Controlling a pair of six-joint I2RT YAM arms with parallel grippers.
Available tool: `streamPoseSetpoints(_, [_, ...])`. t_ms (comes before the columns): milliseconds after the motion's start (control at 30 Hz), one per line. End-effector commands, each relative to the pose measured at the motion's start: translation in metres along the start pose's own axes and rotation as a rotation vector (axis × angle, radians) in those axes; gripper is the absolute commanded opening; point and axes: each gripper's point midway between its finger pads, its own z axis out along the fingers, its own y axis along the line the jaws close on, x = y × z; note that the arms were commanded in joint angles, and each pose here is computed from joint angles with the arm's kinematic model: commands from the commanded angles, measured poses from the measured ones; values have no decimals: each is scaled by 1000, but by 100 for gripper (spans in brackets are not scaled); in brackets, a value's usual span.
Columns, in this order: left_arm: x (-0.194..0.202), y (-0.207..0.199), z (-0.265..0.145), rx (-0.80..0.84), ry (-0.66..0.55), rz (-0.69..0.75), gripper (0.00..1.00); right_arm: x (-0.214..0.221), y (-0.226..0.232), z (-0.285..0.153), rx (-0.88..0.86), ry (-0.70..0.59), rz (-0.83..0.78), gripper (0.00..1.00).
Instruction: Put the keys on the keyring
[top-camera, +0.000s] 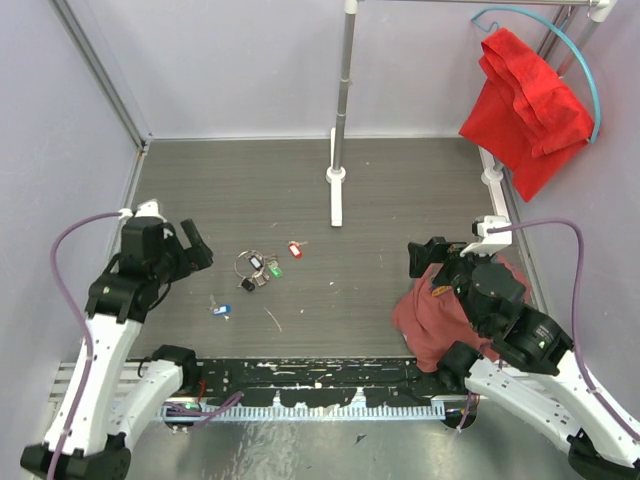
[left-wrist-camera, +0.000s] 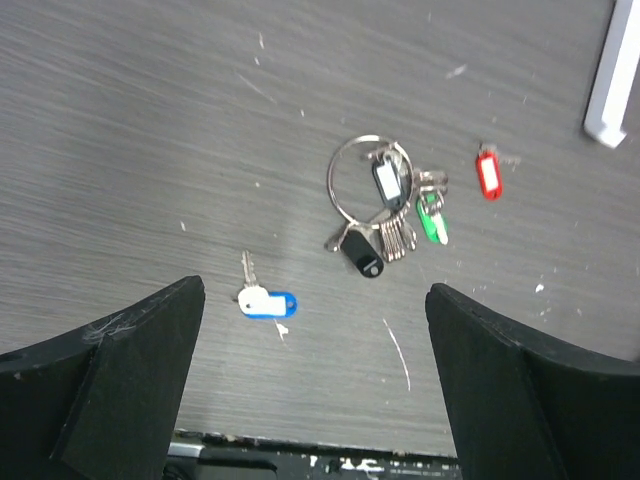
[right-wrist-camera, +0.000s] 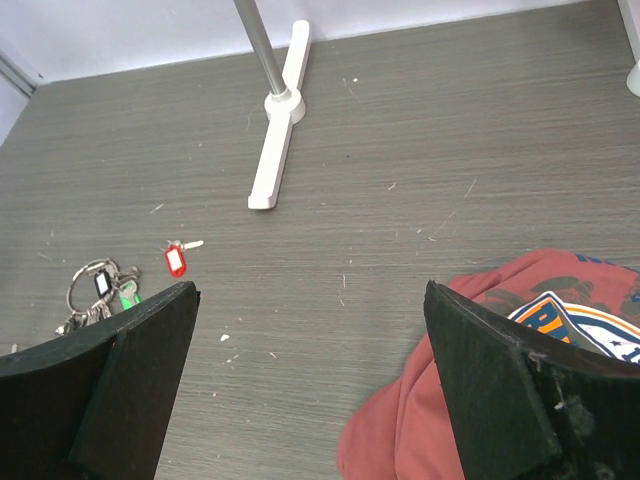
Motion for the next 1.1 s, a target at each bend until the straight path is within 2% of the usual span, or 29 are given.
streamPoseSetpoints(0, [23,-21,22,82,154,3,99,-2,9,5,-14,13,7,100])
streamPoseSetpoints(133, [41,-28,38,95,241,-6,95,9,12,9,-22,49,6,100])
streamPoseSetpoints(267, [49,-36,60,91,262,-44,88,13,18,11,-43,64,14,100])
streamPoseSetpoints(333, [57,-39,69,98,280,-45,81,13,19,12,-45,68,14,100])
streamPoseSetpoints(600, [96,-71,80,117,330,157,68,17,19,11,-48,80,14,100])
streamPoseSetpoints(733, [113,-81,89,123,367,169,56,20,20,11,-53,88,24,100])
streamPoseSetpoints(833, [117,-94,94,131,357,180,52,23,20,11,-54,98,33,100])
streamPoseSetpoints(1067, [126,-107,110,-31,364,263,43,22,20,9,-55,99,41,100])
